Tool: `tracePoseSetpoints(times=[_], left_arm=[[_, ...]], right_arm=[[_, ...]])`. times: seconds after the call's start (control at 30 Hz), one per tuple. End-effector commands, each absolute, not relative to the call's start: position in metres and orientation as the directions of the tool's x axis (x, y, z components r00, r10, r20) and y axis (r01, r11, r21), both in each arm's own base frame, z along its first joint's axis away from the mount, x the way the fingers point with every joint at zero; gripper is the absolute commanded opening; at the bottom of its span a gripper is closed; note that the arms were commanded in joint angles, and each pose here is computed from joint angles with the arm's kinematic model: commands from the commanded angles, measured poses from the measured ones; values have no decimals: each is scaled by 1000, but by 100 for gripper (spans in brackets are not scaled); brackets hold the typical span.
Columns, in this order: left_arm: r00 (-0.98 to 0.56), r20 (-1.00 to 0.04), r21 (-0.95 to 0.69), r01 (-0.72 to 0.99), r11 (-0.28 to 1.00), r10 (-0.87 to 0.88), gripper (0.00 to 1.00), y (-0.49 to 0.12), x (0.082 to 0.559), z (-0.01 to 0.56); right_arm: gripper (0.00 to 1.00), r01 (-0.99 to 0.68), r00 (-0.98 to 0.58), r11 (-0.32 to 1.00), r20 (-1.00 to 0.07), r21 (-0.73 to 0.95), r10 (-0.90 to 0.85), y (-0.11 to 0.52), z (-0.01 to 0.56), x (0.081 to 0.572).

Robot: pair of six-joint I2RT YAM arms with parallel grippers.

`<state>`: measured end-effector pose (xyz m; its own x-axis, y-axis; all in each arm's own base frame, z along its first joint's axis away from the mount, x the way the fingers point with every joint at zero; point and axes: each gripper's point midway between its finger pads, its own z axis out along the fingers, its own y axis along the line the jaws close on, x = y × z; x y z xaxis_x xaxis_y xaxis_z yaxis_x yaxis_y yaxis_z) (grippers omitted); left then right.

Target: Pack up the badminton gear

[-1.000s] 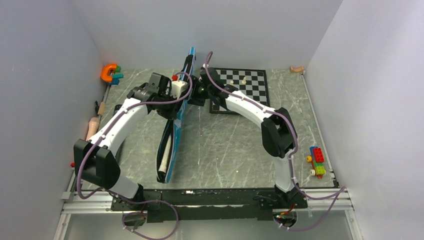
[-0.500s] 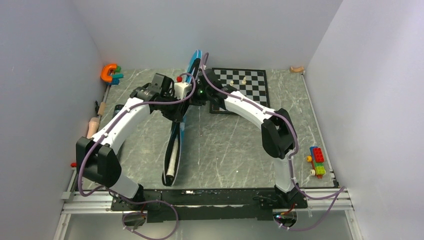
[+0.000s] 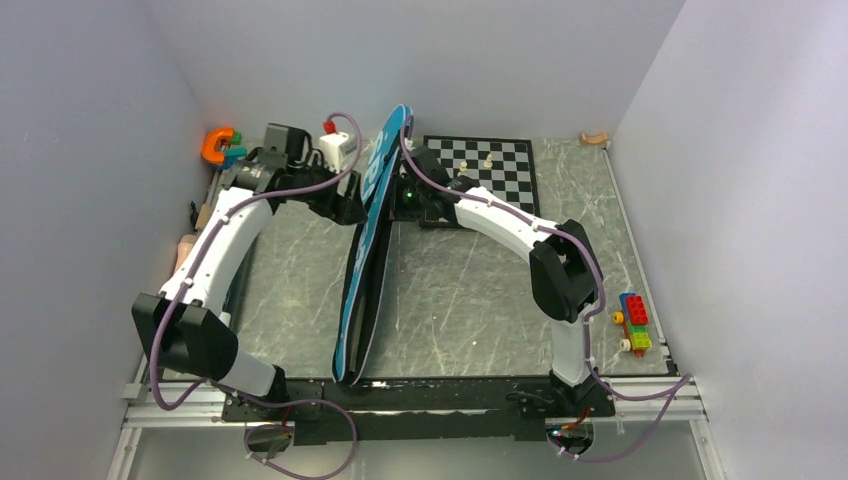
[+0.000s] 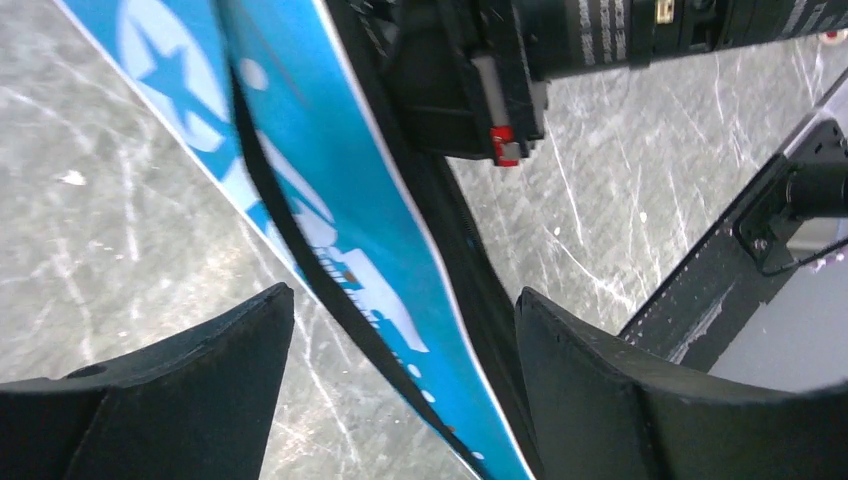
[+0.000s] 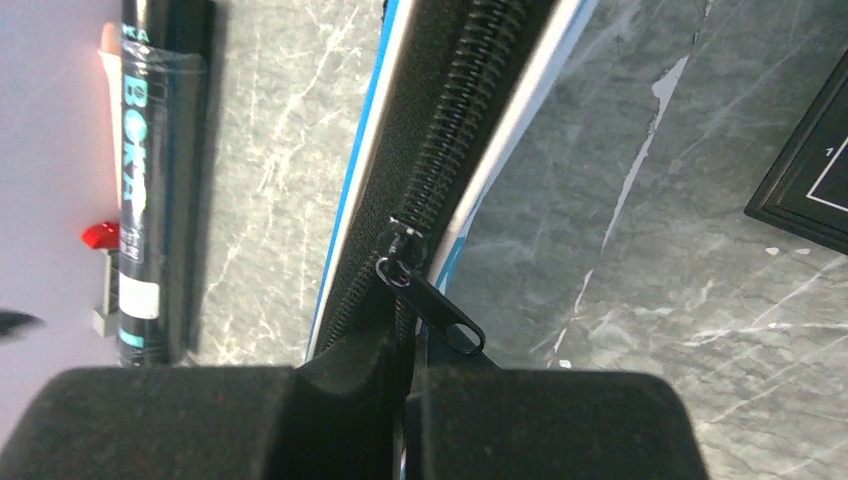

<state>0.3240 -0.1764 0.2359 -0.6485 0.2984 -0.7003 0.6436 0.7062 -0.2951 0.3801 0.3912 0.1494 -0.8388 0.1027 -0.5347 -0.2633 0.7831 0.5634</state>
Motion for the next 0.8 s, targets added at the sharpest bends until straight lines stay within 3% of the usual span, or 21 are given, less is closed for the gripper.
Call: tracePoseSetpoints(times=[0.0,0.07,0.17,0.23,0.33,0.47,0.53,0.77], left_arm=[[-538,-799,-223,681,697,270,83,-155,329,284],[-528,-792,-189,688,700,306,69,-145,329,274],[-535,-757,-154,703,695,374,34,-137,324,231],[-567,-719,-172,705,688,402,15,-135,315,195],[-586,-680,-211,732,647,441,2,-146,298,164],[-521,-695,-205,805,557,496,0,-177,274,155],[-490,-708,-194,827,527,508,0,-189,267,156],[-518,-701,-243,820,518,490,0,-203,273,149]], right_arm=[[0,-389,-772,750,-633,535,51,390,201,382],[0,-395,-770,746,-636,537,51,389,205,383],[0,-393,-777,729,-626,561,63,390,207,380],[0,-385,-794,710,-604,590,71,394,205,377],[0,-355,-831,668,-548,654,95,400,200,373],[18,-317,-873,569,-468,759,138,409,203,365],[34,-313,-881,533,-450,786,146,411,207,360],[70,-280,-908,400,-376,873,183,410,221,345]])
